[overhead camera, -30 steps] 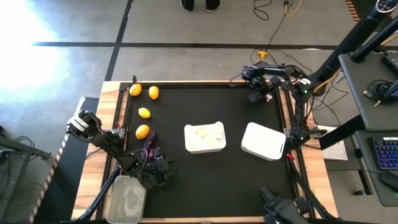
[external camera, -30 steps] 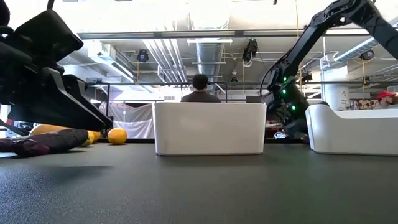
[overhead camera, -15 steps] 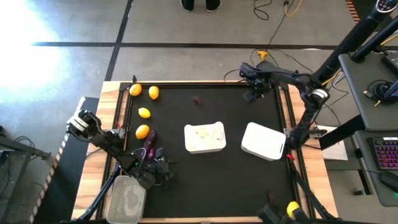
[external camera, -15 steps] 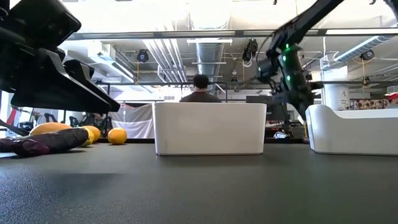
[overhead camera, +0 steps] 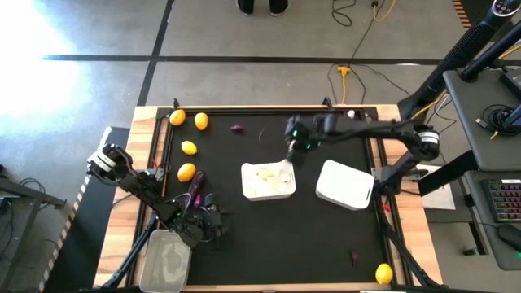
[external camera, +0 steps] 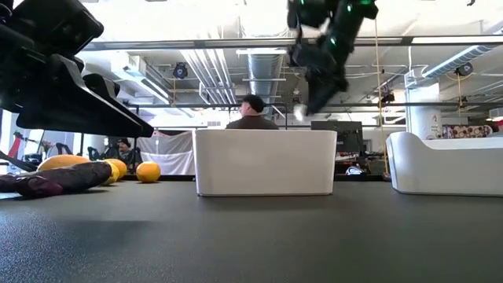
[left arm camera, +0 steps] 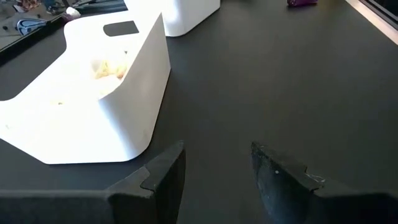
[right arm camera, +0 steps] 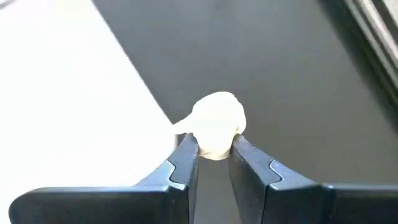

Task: Sort produce into baskets
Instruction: Put the garlic into the left white bin

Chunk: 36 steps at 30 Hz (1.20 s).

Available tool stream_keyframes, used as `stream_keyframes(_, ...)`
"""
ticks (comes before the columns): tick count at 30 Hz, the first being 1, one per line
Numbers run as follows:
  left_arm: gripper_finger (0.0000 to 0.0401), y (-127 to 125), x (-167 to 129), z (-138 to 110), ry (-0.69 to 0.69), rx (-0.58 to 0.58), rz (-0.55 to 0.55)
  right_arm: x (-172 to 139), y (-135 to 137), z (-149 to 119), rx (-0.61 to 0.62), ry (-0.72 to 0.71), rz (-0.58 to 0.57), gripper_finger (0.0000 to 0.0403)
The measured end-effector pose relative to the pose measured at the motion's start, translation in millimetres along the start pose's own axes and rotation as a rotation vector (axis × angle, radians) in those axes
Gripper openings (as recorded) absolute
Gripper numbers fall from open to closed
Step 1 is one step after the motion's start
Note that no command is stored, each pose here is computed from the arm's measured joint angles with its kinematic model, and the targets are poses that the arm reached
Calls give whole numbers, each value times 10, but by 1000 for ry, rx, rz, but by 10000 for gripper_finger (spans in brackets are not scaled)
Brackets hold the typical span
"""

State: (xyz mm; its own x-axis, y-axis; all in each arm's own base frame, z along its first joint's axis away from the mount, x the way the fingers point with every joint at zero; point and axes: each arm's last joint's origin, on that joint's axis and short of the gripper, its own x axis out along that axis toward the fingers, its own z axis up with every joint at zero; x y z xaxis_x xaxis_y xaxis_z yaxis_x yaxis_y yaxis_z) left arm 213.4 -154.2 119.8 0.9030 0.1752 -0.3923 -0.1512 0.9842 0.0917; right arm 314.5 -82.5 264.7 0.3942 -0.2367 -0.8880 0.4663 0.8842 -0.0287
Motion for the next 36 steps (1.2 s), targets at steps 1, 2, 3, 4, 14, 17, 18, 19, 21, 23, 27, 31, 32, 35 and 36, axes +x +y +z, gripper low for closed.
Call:
stream_keyframes(1,166,0,0,1,0,0,0,13,137,14,-48,-32,34,68)
stream_keyframes(2,166,0,0,1,-1,0,0,36,263,22,-93,-56,67,68)
stream_keyframes(3,166,1,1,3,-1,-2,0,69,372,22,-126,-71,91,68)
stream_keyframes(4,166,1,2,6,-4,-5,0,109,479,15,-162,-79,113,68)
stream_keyframes(14,166,-3,2,21,-15,-19,-4,668,943,-80,-297,8,136,85)
stream_keyframes(17,166,-7,2,30,-22,-28,-7,735,982,-52,-300,13,135,109)
stream_keyframes(18,166,-7,2,32,-24,-31,-8,750,991,-41,-301,14,135,119)
stream_keyframes(19,166,-9,1,37,-28,-35,-9,752,996,-31,-301,11,136,129)
stream_keyframes(21,166,-12,1,45,-33,-46,-11,738,1000,-12,-308,7,136,150)
stream_keyframes(23,166,-12,1,45,-34,-66,-12,678,1000,29,-305,-15,141,170)
stream_keyframes(27,166,-12,1,46,-34,-88,-12,455,952,111,-306,-34,121,200)
stream_keyframes(31,166,-15,1,55,-41,-100,-15,140,794,150,-290,-70,-21,219)
stream_keyframes(32,166,-15,1,56,-42,-101,-15,70,742,143,-281,-72,-63,222)
stream_keyframes(35,166,-16,0,59,-45,-104,-16,-120,555,117,-220,-82,-160,234)
stream_keyframes(36,166,-16,1,60,-45,-104,-16,-167,479,98,-194,-79,-186,238)
